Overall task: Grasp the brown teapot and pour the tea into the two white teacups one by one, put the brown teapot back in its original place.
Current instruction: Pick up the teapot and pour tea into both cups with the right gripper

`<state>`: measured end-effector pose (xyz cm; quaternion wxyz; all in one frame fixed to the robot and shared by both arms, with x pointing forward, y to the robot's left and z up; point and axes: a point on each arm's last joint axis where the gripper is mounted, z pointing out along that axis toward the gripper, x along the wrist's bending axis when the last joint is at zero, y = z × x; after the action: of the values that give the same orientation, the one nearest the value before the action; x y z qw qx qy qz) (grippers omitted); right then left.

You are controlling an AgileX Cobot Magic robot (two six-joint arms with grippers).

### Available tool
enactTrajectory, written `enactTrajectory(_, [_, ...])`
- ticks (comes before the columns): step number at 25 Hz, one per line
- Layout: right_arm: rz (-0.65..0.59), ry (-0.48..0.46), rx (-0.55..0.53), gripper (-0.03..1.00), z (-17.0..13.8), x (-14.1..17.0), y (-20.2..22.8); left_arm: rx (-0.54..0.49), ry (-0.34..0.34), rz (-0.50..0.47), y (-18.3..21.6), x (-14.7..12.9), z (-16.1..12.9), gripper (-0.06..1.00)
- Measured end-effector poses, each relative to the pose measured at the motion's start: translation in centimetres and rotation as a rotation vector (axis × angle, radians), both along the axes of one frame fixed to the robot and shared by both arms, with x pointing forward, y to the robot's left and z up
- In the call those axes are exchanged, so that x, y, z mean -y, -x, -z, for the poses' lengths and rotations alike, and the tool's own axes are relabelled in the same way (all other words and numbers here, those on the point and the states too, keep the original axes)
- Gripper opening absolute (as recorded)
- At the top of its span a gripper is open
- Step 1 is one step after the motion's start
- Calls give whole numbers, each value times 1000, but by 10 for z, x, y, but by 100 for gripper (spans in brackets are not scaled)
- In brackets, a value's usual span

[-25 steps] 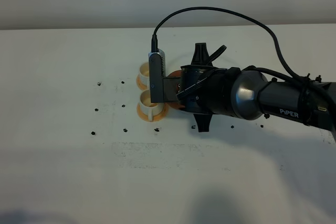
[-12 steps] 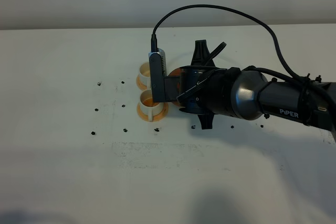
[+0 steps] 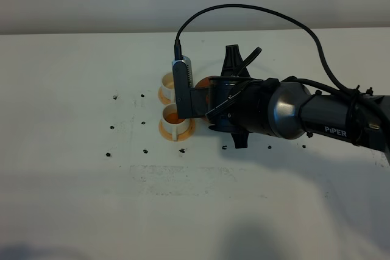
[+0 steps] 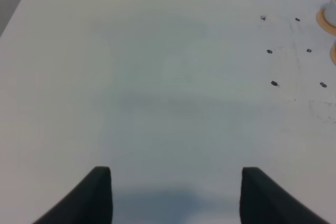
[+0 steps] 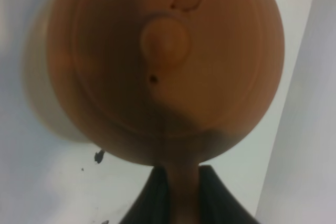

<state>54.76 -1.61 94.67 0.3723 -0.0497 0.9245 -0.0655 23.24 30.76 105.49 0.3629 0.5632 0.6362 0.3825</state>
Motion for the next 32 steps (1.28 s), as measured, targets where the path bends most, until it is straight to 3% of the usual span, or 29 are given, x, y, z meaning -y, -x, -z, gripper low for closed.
enactTrajectory(32, [-19,19,10,12,-1,-5,5,0,1,0,0,0,0,50])
